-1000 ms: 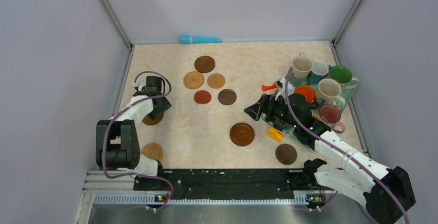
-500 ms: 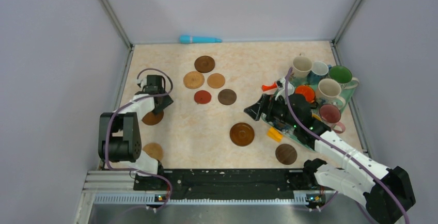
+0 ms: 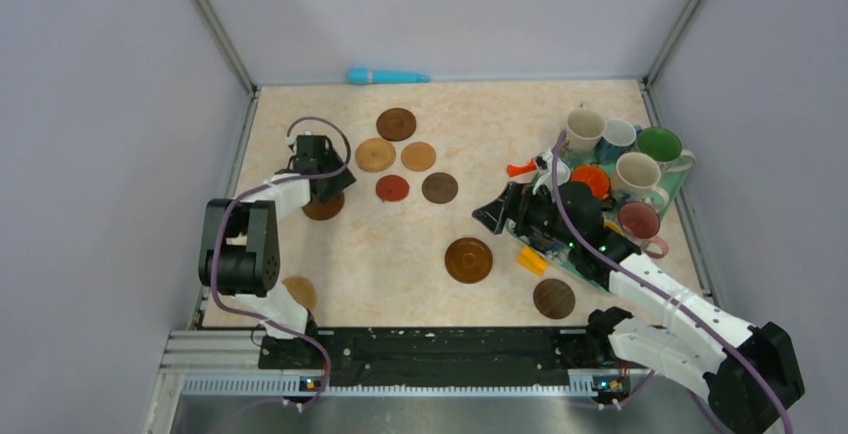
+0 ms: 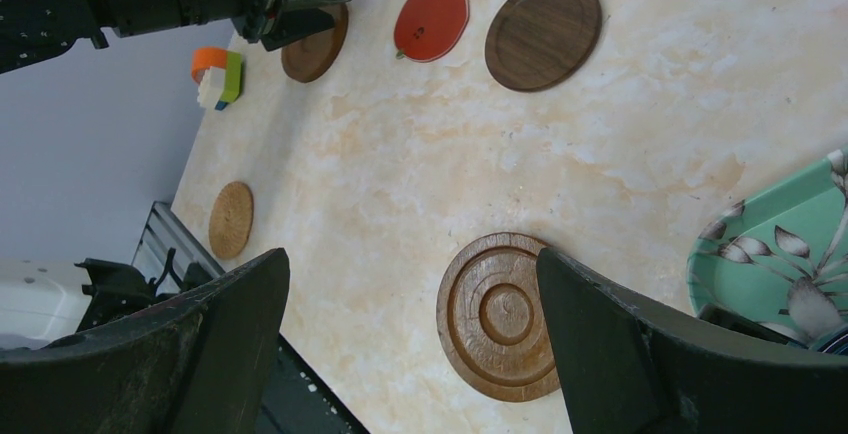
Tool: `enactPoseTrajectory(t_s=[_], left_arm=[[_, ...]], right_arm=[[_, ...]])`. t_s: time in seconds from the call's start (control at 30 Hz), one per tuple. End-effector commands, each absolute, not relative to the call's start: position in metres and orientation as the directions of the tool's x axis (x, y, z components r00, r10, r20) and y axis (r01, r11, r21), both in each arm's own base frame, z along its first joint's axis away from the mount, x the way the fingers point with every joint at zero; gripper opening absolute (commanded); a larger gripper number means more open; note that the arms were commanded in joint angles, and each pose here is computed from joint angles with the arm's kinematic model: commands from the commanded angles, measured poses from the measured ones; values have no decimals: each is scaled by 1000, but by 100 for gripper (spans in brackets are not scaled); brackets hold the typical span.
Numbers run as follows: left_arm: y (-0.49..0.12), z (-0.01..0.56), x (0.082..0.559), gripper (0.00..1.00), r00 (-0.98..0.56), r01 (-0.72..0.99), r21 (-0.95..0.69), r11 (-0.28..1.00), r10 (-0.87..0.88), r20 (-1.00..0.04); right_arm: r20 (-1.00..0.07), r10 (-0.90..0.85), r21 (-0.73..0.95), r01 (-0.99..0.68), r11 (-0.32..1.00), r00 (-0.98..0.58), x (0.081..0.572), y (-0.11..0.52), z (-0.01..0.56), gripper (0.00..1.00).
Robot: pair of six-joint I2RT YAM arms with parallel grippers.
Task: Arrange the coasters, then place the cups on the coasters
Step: Move the coaster to the center of the board.
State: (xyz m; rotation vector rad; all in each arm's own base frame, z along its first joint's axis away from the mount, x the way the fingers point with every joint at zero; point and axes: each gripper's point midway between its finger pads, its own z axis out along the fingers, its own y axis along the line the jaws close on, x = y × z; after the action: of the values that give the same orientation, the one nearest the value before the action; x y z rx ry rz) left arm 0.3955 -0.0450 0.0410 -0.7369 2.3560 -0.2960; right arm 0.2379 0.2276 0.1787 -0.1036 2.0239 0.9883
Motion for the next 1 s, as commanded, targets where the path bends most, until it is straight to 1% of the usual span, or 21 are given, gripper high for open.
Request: enactPoseTrajectory(t_s=[0.0,0.13,0.4,0.63,0.83,0.97], left_arm=[[-79,24,396,59,-705,-379,-443,812,-563,-431],[-89,25,405,59,-713,-350,-468,811,-555,-428],[-96,23,419,59,-721,-322,-469,822,-534,-442],[-93,23,431,60,-722,-321,-445,836,-520,-456],[-85,27,434,60,-717,-325,-404,855,-501,-484],[-86,29,435,60,-721,-315,-404,859,-494,-486]], right_arm=[[-756,293,602,-446,662,-586,241,232,202,92],[-758,291,598,-444,668,-583,241,231,203,92],[-760,289,596,-445,669,-582,243,232,202,93],[-757,286,596,-440,672,-588,242,231,199,93],[-756,286,595,-435,676,-589,242,230,198,93],[-754,290,599,-437,671,-589,242,231,198,93]])
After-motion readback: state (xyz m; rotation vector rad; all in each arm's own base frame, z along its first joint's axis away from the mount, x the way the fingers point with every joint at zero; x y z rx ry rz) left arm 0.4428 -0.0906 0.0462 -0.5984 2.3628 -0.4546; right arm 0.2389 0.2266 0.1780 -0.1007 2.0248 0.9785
